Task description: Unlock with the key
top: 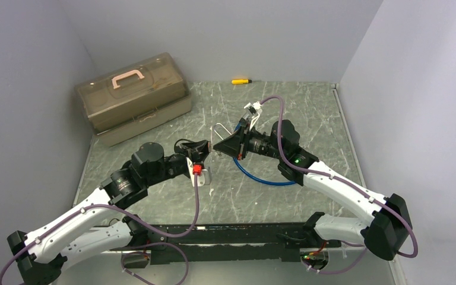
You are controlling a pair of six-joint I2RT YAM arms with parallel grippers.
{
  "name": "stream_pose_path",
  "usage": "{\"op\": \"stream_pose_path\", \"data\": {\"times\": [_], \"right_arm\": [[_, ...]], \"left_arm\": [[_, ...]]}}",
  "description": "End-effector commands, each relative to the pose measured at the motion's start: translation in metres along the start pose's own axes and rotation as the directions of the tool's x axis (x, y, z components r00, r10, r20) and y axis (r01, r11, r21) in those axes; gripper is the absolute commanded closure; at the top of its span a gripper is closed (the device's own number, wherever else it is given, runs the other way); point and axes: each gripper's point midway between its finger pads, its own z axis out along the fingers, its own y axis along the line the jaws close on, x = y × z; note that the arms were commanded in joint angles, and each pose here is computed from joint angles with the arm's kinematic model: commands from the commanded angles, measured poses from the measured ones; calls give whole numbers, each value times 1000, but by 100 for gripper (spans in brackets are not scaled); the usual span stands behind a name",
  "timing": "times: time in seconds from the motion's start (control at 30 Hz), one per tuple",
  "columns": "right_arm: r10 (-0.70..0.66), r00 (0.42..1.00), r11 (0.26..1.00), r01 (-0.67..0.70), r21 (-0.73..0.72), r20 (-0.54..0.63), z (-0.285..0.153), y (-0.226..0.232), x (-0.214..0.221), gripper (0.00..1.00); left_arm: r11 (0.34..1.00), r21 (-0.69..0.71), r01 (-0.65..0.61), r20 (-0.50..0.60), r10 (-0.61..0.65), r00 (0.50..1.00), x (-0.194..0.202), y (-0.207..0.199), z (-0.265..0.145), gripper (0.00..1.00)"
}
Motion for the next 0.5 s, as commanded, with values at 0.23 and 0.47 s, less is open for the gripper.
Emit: {"op": "stream_pose_path", "data": {"times": [0.23,0.47], "right_arm": [[-52,995,998,54,-26,80,-3,18,-30,100],[-49,995,999,50,-12,84,-1,14,-30,100]], "left_arm": [[999,-6,-36,40,36,999,-10,2,-2,100],[999,-9,-38,50,39,998,-14,3,-2,100]]}}
